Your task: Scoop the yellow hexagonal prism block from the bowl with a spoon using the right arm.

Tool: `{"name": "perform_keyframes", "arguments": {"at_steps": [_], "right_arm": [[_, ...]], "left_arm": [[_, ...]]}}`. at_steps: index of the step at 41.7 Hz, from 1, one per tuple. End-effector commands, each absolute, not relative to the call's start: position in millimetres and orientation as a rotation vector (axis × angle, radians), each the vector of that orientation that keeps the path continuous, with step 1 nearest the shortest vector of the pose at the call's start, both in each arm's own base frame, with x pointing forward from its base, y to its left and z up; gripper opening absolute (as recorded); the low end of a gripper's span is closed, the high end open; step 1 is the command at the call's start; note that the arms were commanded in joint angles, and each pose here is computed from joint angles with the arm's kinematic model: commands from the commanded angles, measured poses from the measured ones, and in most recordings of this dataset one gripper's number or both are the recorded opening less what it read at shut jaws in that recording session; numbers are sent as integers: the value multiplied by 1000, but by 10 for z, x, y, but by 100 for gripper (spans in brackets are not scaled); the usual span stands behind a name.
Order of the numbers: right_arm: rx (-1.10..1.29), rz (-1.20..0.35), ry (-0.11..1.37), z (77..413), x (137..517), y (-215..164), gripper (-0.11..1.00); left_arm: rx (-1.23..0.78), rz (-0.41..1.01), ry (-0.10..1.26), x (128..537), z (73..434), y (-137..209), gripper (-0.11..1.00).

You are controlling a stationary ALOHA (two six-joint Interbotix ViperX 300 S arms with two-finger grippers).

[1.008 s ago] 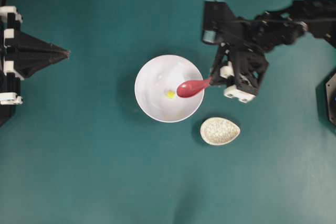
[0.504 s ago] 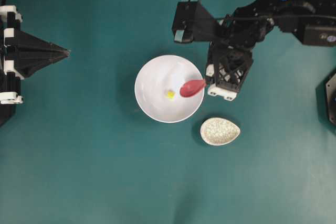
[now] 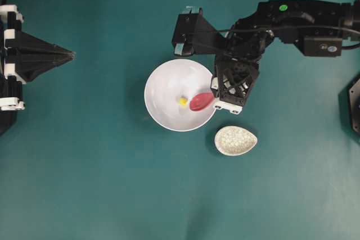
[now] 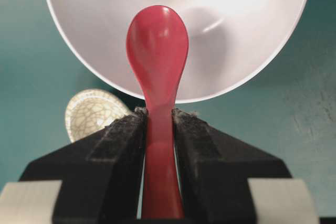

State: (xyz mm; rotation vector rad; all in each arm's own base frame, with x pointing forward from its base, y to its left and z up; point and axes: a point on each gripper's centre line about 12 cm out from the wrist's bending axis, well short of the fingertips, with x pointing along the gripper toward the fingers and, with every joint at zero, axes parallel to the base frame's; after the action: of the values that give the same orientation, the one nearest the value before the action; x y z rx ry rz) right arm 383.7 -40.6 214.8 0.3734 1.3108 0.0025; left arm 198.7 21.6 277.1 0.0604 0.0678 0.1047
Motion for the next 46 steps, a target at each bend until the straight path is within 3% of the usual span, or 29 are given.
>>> {"name": "perform_keyframes", "arguments": {"at_steps": [1,46], "right_arm": [[356,1,1267,2263,3885,-419,23],[341,-20,1220,1984,4091,-447,23]], "left_arm": [[64,108,48,2012,2846,224,0],[66,106,44,2003,2857,220,0]]}}
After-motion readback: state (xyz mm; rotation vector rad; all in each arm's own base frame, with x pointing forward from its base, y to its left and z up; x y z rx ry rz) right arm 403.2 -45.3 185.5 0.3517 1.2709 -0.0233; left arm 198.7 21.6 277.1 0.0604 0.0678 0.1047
